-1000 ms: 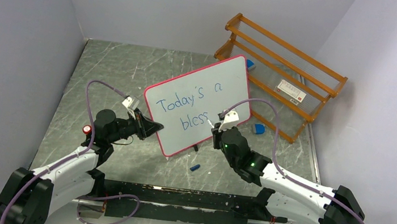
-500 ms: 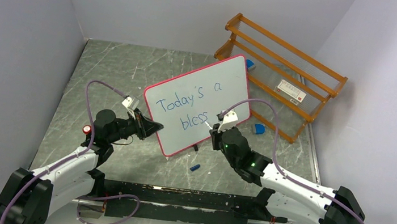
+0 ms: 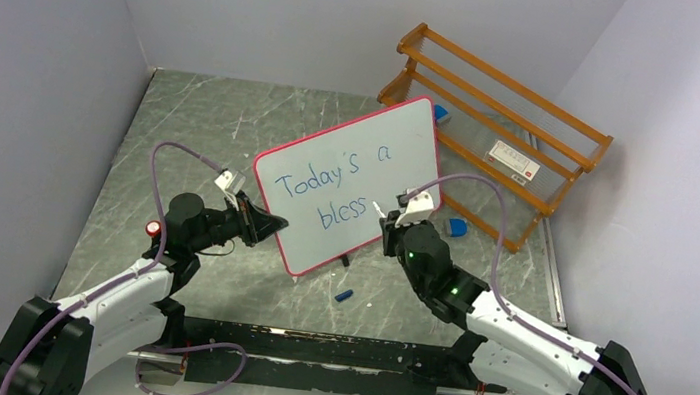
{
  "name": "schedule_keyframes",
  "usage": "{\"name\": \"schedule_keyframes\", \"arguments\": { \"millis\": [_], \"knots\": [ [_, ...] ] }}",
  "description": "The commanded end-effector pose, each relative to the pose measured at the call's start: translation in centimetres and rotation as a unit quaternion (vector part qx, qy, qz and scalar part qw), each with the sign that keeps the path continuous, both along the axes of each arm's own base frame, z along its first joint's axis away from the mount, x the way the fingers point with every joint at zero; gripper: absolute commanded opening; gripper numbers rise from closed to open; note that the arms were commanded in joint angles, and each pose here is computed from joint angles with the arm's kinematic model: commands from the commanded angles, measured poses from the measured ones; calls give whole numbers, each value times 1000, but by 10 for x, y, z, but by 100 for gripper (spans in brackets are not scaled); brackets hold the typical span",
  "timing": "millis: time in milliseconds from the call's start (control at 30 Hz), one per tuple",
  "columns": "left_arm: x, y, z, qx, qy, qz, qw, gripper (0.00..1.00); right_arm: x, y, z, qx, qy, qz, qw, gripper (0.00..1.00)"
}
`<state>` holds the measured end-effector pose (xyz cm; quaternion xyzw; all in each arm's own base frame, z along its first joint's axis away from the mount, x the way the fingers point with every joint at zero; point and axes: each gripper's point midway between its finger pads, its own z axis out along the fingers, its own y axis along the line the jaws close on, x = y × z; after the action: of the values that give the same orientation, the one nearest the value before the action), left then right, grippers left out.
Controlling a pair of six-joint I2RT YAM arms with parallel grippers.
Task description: Write a sentence on the whiteboard
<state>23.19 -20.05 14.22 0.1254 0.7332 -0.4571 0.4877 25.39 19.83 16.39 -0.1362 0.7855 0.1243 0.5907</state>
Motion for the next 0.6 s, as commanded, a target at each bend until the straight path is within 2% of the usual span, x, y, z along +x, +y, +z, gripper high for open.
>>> {"name": "schedule_keyframes", "arguments": {
  "millis": [0, 567],
  "knots": [
    [11, 12, -13, 31, -6, 39, 999, 5, 12, 1, 14, 14, -20, -8, 1000, 0],
    [11, 12, -14, 33, -5, 38, 999, 5, 26, 11, 22, 24, -30, 8, 999, 0]
  ]
}}
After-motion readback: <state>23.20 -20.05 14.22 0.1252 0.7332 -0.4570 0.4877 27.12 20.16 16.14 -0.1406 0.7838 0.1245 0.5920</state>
